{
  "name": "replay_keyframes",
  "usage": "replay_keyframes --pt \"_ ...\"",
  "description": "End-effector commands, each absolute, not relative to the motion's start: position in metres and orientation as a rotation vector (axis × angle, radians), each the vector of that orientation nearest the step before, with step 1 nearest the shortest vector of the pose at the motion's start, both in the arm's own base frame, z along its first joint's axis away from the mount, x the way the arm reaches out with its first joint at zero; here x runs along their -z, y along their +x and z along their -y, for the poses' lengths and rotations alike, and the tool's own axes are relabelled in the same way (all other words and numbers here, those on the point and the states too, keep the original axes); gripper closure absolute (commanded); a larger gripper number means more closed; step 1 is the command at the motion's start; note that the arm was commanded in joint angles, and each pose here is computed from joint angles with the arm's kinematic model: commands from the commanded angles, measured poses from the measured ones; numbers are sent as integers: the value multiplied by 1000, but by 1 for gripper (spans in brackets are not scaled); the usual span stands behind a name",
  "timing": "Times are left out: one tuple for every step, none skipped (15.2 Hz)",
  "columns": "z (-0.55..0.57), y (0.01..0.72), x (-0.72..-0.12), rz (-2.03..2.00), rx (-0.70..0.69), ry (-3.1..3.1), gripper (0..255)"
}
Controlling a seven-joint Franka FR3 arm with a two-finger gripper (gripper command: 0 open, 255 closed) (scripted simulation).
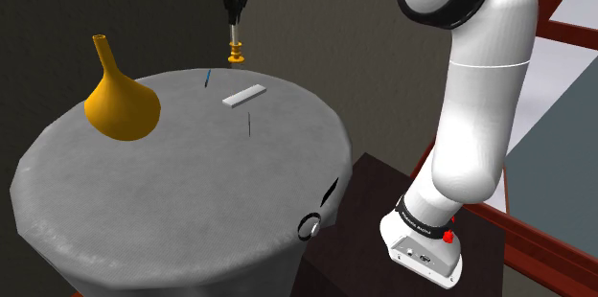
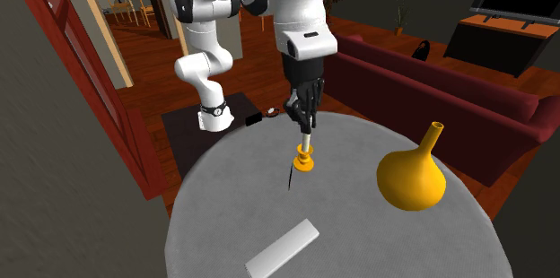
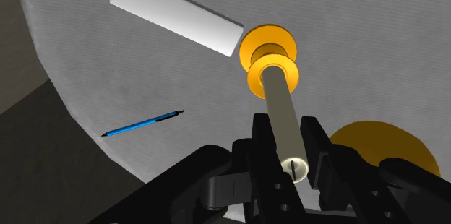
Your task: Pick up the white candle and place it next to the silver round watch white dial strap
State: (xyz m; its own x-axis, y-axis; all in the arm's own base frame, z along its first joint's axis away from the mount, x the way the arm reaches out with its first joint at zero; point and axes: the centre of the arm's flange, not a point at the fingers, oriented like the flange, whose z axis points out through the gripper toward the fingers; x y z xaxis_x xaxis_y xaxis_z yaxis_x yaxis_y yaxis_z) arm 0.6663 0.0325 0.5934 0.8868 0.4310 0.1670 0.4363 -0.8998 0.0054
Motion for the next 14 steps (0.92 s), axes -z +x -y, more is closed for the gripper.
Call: replay_keyframes --pt "-32 666 -603 694 255 -3020 255" --pt "-39 654 -603 694 255 -3020 255" --pt "-45 643 -603 694 255 -3020 255" --pt "-51 631 -603 694 255 -3020 255" --pt "-57 619 -603 694 255 -3020 255" --pt "-63 608 -603 694 255 -3020 255" --pt "-70 596 -604 694 255 -3020 255" --pt "-76 584 -604 694 255 -3020 255" --pt "-82 573 -604 694 255 -3020 255" --pt "-88 561 -604 694 255 -3020 255" --pt "-94 550 -604 694 255 -3020 255" --pt "-101 538 -604 694 255 -3020 255" --pt "-107 526 -604 694 255 -3020 255" --pt "-113 515 -604 694 255 -3020 255"
